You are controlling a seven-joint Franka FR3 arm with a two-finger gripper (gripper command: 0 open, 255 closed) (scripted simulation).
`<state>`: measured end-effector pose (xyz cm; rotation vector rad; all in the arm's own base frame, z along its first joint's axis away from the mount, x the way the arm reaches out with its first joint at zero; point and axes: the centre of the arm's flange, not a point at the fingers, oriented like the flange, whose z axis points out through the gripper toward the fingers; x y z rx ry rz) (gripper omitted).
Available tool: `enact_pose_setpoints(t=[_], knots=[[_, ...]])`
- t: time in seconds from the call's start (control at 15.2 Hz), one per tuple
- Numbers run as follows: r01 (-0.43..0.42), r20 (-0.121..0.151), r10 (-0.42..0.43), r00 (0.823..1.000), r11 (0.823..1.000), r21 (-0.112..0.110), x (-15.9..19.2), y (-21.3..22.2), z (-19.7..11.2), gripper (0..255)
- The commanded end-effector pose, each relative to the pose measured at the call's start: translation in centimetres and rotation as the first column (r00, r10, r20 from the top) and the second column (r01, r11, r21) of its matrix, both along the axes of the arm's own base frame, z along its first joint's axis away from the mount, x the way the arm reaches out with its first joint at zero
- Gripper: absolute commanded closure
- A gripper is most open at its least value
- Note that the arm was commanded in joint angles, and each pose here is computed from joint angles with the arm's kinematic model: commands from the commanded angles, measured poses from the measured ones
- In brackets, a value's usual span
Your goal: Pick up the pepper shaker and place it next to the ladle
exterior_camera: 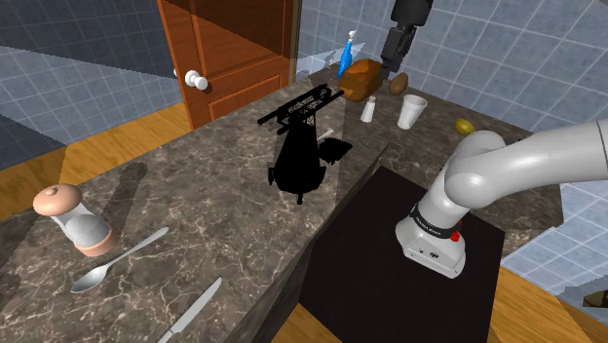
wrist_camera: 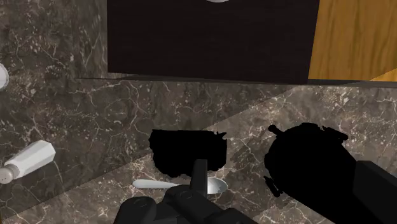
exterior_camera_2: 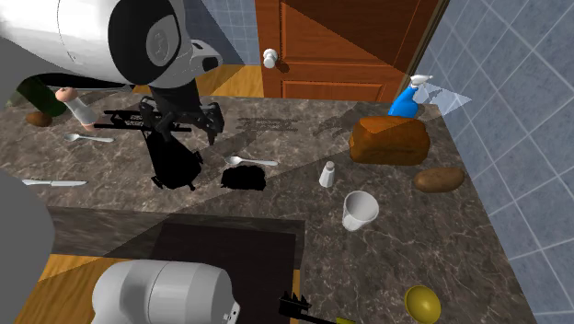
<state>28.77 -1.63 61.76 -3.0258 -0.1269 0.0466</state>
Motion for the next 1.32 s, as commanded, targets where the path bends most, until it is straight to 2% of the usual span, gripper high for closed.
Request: enact_pose_setpoints(t=[0.0,1.25], knots=[[0.0,0.0,0.0,1.0,1.0,0.0,0.0,0.0,0.0,0],[-0.021,0.026,0.021,0.999,1.0,-0.009,6.9,-20.3,-12.5,0]])
